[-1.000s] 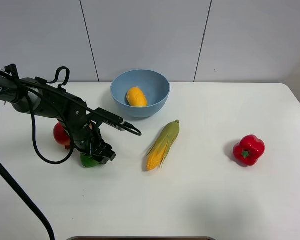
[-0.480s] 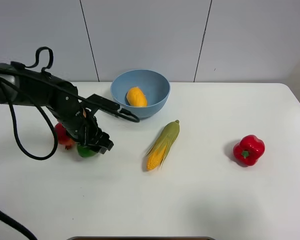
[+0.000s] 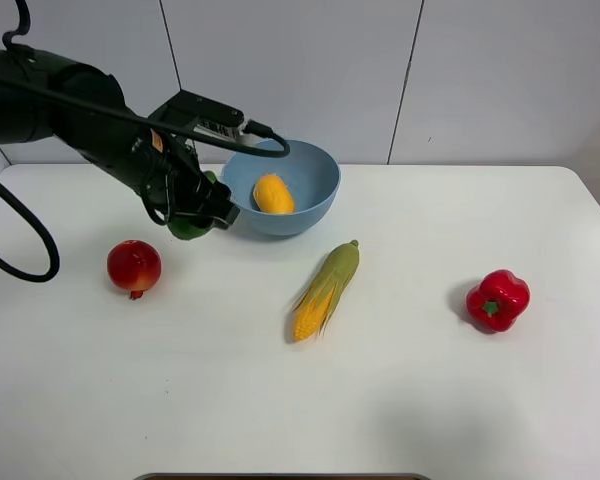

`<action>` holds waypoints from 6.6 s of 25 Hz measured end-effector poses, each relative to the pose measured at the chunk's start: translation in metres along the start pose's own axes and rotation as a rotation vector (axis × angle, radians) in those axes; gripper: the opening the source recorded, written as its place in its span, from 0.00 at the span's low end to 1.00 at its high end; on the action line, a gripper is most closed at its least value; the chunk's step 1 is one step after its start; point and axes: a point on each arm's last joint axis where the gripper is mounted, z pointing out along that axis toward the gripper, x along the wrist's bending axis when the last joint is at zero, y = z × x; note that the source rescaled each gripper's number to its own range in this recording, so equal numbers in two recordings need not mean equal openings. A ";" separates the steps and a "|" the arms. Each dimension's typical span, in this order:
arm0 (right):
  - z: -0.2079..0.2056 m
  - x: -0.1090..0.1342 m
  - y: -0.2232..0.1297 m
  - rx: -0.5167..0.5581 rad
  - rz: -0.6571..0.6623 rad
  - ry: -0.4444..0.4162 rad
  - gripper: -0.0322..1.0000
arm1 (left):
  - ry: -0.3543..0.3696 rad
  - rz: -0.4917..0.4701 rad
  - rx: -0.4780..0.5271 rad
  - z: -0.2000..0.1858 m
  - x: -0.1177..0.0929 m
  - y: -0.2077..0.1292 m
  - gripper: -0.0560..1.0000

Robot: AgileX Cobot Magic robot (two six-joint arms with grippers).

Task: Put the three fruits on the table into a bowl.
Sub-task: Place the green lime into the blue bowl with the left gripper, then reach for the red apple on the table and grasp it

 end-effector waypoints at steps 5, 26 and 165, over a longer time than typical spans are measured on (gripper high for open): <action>0.000 0.000 0.000 0.000 0.000 0.000 1.00 | 0.015 0.055 -0.127 -0.013 0.002 0.028 0.08; 0.000 0.000 0.000 0.000 0.000 0.000 1.00 | 0.118 0.182 -0.300 0.052 0.023 0.108 0.08; 0.000 0.000 0.000 0.000 0.000 0.000 1.00 | 0.171 -0.535 0.397 0.026 0.126 -0.037 0.98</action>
